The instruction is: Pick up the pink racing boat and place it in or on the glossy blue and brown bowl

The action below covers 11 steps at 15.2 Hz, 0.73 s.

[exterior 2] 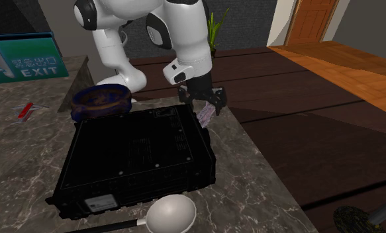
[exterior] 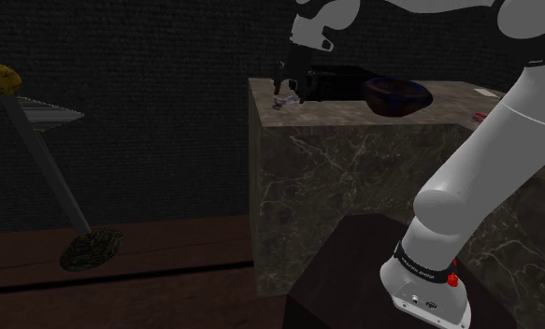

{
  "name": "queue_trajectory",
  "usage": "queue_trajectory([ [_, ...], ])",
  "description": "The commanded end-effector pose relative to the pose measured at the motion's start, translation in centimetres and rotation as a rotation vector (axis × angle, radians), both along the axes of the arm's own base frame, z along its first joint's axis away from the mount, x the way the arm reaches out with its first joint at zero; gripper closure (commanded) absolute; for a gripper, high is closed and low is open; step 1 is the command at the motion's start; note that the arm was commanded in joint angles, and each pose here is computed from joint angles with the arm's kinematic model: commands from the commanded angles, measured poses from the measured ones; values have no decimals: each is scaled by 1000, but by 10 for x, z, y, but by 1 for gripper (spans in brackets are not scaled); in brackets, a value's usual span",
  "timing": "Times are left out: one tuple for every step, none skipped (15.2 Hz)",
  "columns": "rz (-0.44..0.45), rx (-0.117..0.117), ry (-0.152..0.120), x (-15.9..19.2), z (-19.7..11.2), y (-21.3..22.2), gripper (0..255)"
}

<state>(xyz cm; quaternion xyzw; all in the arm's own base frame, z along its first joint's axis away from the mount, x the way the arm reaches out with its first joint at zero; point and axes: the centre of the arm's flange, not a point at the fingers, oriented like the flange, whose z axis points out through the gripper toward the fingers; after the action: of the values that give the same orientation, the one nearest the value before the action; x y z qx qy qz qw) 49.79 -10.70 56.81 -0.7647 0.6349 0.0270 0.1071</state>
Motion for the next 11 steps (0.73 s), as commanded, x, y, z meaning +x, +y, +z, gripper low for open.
queue_trajectory([
  [0, 0, 0, 0, 0, 0, 255],
  [0, 0, 0, 0, 0, 0, 255],
  [0, 0, 0, 0, 0, 0, 255],
  [0, 0, 0, 0, 0, 0, 255],
  [0, 0, 0, 0, 0, 0, 255],
  [0, 0, 0, 0, 0, 0, 255],
  [0, 0, 0, 0, 0, 0, 255],
  [0, 0, 0, 0, 0, 0, 255],
  [0, 0, 0, 0, 0, 0, 255],
  [0, 0, 0, 0, 0, 0, 255],
  [0, 0, 0, 0, 5, 0, 255],
])
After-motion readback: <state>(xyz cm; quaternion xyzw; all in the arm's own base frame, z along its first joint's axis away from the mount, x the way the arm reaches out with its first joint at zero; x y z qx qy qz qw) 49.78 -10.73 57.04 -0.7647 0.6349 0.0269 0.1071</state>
